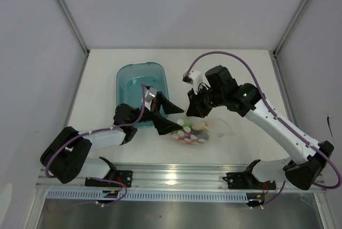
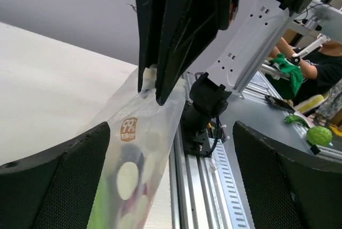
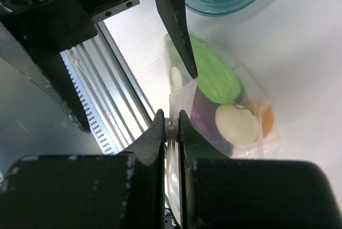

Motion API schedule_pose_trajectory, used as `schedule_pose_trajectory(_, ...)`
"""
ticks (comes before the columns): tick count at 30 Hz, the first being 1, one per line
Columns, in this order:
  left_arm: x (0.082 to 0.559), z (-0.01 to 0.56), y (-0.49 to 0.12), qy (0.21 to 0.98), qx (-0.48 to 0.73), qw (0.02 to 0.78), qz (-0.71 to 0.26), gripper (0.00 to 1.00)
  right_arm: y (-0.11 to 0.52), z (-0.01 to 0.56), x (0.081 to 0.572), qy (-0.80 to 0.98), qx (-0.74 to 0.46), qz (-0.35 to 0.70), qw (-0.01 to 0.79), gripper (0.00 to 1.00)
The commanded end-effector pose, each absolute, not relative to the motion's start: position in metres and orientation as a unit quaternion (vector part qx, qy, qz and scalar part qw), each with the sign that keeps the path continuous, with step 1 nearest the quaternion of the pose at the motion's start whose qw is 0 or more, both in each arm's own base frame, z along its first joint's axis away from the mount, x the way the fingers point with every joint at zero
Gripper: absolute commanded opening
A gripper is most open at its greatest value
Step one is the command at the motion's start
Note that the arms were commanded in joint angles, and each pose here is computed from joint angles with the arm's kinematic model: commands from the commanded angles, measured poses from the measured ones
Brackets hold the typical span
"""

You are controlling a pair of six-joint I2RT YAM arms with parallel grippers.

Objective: Place the food in the zip-top bag and seal the zipper
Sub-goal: Zip the zipper food storage bag at the center of the board.

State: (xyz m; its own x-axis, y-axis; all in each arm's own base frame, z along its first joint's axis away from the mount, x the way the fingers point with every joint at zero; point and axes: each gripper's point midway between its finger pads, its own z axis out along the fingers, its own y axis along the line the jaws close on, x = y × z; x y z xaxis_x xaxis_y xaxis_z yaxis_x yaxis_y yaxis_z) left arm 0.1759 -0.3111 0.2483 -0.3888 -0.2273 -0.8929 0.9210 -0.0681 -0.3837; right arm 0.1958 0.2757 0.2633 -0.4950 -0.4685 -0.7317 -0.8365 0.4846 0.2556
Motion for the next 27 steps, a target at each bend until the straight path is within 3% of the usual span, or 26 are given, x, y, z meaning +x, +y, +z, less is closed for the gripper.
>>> schedule_pose_trajectory(1,0.167,0.282,-0.300,0.439,0.377,0.527,-0.622,0.99,0.283,0.288,0.196,0.789,-0.404,0.334,0.321,0.00)
schedule_pose_trajectory(5,0.175,0.285,-0.294,0.457,0.365,0.559,-0.587,1.00,0.288,0.291,0.199,0.790,-0.400,0.339,0.319,0.00)
schedule_pose_trajectory(8,0.197,0.277,-0.289,0.512,0.319,0.578,-0.550,0.99,0.292,0.298,0.206,0.792,-0.390,0.338,0.325,0.00)
schedule_pose_trajectory(15,0.231,0.303,-0.262,0.596,0.211,0.658,-0.409,1.00,0.297,0.308,0.233,0.826,-0.301,0.323,0.349,0.00)
schedule_pose_trajectory(19,0.230,0.290,-0.259,0.625,0.201,0.638,-0.403,0.99,0.300,0.320,0.254,0.842,-0.221,0.319,0.374,0.00)
schedule_pose_trajectory(27,0.202,0.287,-0.299,0.648,0.243,0.591,-0.414,1.00,0.248,0.318,0.306,0.875,-0.052,0.175,0.449,0.00)
